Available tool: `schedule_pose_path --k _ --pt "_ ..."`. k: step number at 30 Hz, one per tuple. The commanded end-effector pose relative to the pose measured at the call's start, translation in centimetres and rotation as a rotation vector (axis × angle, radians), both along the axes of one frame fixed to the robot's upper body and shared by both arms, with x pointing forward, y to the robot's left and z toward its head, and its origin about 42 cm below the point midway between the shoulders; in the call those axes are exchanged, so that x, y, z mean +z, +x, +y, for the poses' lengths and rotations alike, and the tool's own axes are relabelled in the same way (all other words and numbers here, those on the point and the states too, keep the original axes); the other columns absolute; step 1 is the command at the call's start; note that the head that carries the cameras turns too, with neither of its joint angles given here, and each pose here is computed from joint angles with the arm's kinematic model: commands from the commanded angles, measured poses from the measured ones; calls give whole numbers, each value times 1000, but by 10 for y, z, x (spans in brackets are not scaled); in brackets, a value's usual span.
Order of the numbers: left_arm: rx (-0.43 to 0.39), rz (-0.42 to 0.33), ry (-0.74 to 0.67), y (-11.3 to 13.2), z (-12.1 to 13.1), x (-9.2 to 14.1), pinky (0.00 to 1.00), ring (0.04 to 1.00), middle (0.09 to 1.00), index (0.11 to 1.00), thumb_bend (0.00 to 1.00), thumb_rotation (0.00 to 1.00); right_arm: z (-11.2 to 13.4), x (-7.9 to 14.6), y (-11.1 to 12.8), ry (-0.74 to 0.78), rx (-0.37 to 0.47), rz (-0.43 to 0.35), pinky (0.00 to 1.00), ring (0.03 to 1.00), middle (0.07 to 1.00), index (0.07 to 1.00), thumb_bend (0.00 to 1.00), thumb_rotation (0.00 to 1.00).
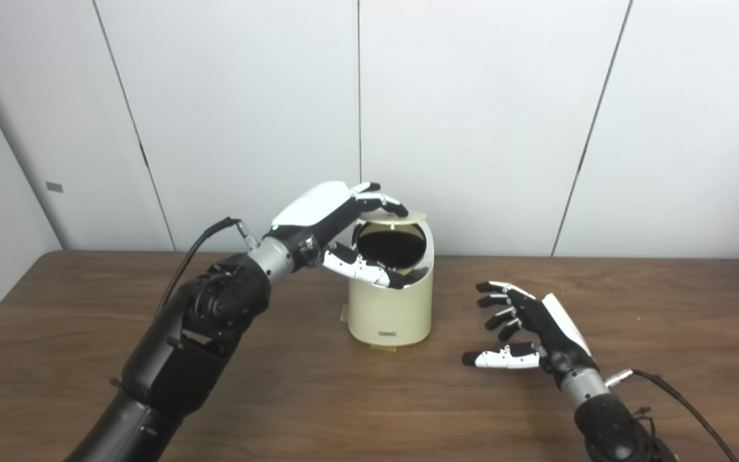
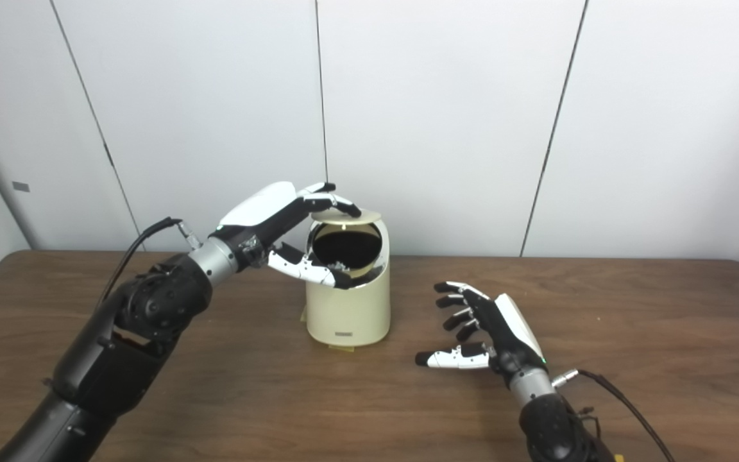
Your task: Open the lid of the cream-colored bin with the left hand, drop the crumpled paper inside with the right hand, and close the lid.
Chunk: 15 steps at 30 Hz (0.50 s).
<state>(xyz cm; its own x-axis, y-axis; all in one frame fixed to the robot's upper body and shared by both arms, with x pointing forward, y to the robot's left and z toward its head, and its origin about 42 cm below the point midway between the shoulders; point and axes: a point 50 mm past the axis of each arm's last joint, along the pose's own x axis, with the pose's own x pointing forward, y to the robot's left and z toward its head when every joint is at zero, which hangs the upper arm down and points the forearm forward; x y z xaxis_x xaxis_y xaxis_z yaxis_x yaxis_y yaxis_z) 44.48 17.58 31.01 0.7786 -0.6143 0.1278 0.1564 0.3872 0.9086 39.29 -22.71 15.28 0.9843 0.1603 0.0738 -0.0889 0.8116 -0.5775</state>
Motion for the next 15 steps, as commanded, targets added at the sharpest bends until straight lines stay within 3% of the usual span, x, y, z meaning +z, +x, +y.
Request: schedule_pose_path --k 1,7,15 --pt "-23 -116 55 -2 3 30 998 1000 850 826 1000 471 3 22 8 5 3 -79 487 602 738 796 891 211" --pt "-23 -194 179 -14 9 28 956 987 836 819 1000 457 3 22 7 7 -1 -75 489 604 739 795 887 194" --pt "-12 -230 279 -24 15 25 1000 984 828 812 1000 431 4 24 5 2 -1 -73 506 614 736 797 887 212"
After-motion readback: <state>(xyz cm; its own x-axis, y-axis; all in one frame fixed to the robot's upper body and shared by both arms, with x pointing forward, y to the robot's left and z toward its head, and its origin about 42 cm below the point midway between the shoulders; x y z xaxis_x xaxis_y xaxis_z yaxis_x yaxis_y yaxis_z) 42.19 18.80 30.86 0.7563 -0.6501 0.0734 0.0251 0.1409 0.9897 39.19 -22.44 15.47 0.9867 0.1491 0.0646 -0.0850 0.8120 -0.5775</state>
